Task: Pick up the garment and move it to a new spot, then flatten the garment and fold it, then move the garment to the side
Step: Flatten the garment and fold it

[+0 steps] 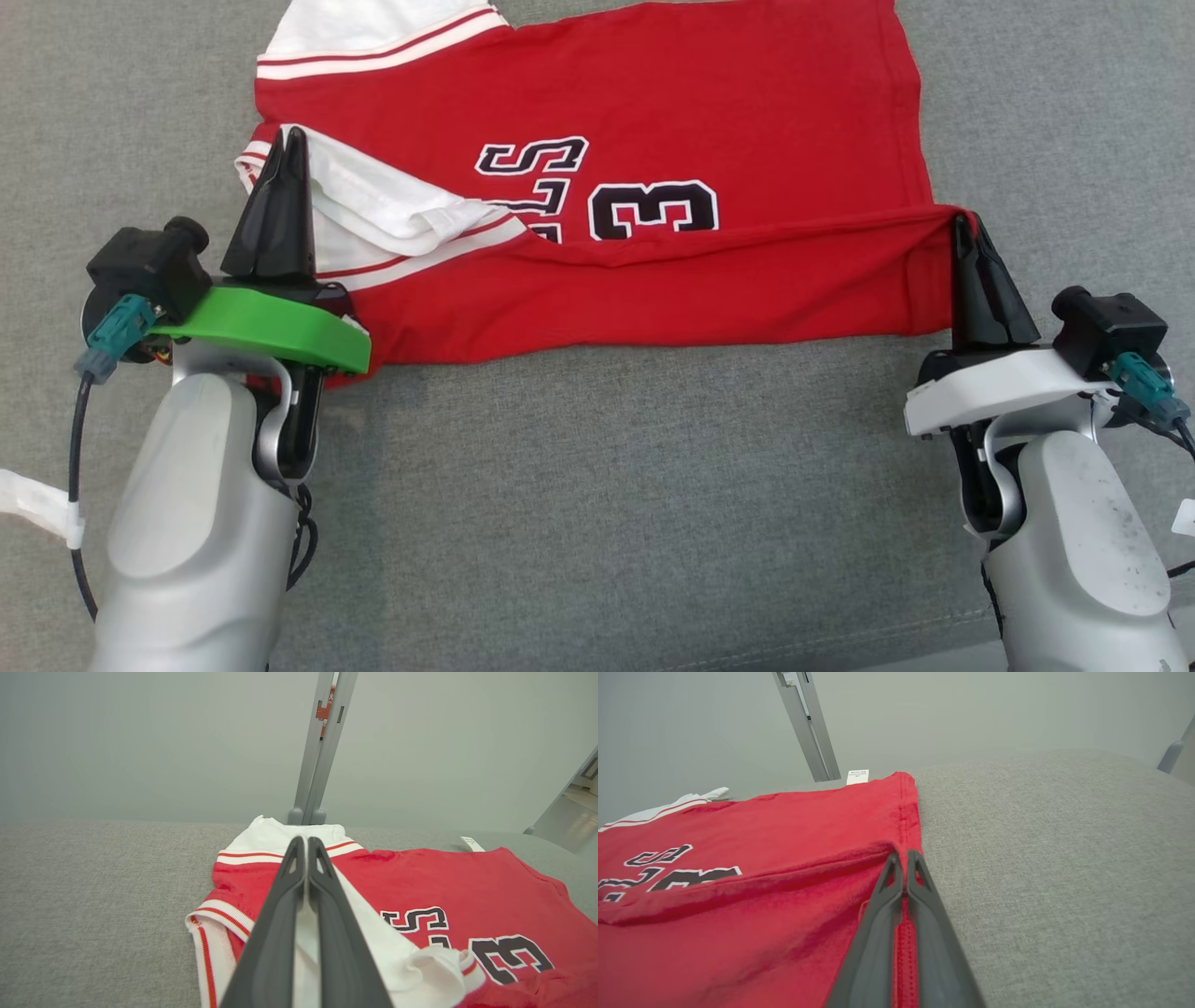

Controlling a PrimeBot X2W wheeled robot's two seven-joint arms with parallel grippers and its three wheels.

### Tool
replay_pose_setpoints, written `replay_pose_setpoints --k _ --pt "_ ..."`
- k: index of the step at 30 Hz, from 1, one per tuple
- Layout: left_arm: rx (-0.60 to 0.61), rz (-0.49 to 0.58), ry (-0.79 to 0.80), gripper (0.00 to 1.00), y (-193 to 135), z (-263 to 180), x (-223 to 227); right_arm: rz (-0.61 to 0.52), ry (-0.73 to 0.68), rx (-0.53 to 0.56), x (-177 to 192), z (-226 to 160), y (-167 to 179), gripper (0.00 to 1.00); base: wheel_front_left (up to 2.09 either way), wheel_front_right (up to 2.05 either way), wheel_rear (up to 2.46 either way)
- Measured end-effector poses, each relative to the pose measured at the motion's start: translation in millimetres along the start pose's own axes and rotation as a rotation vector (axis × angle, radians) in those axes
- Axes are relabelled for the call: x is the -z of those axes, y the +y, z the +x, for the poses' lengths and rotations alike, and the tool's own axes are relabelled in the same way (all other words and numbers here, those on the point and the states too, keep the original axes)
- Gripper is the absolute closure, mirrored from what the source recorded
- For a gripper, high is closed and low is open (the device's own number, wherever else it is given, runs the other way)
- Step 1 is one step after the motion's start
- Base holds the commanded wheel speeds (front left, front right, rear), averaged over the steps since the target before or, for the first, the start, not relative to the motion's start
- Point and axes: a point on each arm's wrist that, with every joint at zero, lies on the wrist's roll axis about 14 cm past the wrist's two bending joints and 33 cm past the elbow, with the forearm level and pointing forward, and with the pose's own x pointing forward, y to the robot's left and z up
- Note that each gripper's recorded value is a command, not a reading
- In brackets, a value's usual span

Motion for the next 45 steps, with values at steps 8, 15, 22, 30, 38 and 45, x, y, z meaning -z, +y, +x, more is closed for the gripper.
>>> replay_pose_setpoints --k 8,15,22,30,38,45 --pt "-0.025 -0.013 -0.061 0.0 1 4 -18 0.0 -0.022 0.012 -9 2 -4 0.0 0.0 0.0 0.0" --pt "-0.049 -0.044 -0.126 0.0 0 -23 -36 -0.009 -0.078 0.039 -28 -6 -13 0.0 0.0 0.0 0.0" --pt "-0.127 -0.075 -0.068 0.0 21 -76 -20 -0.039 -0.1 0.038 -39 -23 -13 0.0 0.0 0.0 0.0" --pt "-0.193 -0.149 0.218 0.0 31 -117 32 -0.051 -0.096 -0.007 -39 -34 2 0.0 0.0 0.0 0.0" --pt "-0.24 -0.239 0.357 0.0 27 -122 60 -0.047 -0.073 -0.01 -31 -35 3 0.0 0.0 0.0 0.0" --pt "-0.253 -0.279 0.385 1.0 26 -111 72 -0.044 0.022 0.009 -1 -39 -4 0.0 0.0 0.0 0.0"
